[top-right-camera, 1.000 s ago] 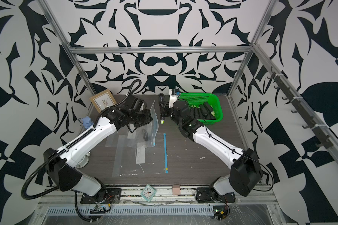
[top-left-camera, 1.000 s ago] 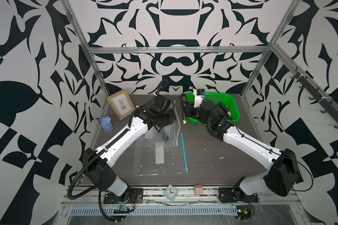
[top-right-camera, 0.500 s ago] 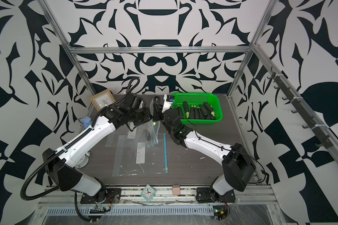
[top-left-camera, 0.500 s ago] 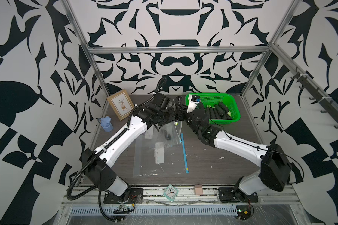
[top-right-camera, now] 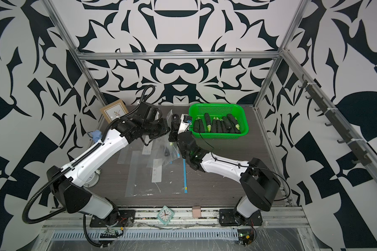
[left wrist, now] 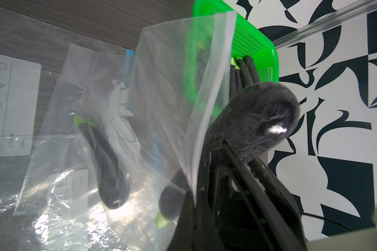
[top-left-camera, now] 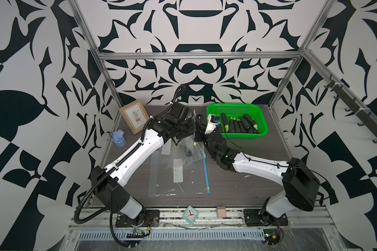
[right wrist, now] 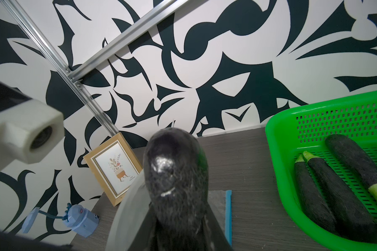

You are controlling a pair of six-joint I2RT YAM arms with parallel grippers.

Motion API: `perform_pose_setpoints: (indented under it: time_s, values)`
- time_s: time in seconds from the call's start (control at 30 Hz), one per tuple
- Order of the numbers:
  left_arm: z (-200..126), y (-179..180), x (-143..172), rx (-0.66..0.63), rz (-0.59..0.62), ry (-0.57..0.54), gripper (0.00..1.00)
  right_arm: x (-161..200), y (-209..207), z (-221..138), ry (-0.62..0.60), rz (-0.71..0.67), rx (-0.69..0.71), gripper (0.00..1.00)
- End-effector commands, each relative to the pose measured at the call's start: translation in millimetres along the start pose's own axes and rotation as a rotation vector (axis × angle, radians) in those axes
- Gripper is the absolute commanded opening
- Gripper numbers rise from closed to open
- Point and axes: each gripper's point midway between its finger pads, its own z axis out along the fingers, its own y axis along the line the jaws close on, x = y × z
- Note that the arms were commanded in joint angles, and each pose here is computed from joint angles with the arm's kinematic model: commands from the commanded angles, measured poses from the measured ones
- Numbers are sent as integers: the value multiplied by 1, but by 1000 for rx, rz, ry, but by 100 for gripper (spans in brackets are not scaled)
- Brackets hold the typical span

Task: Place the eggplant in a zip-top bag and seal the zipper
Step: Place the eggplant in the zipper food storage bag.

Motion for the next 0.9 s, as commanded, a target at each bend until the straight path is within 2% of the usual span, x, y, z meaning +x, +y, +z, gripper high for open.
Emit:
perform_pose_setpoints:
  time_s: [0.0,0.17,0.37,0.57,0.87]
  values:
    - [-20,-10,-11,42,7,-39,0,-20,9,-8,-54,-3,-37,34]
    - [-22,-5,-15,34,1,-48,0,-16,20,-12,22,-59,-89,50]
    - [-24,-3,-18,34,5,-57,0,-20,21,-19,82,-99,-105,58]
    - [-24,0,-20,31,-1,-63,0,-23,15,-22,158,-110,-137,61]
    - [-24,7,-21,15,7,-66,0,-35,-6,-21,281,-73,-202,61]
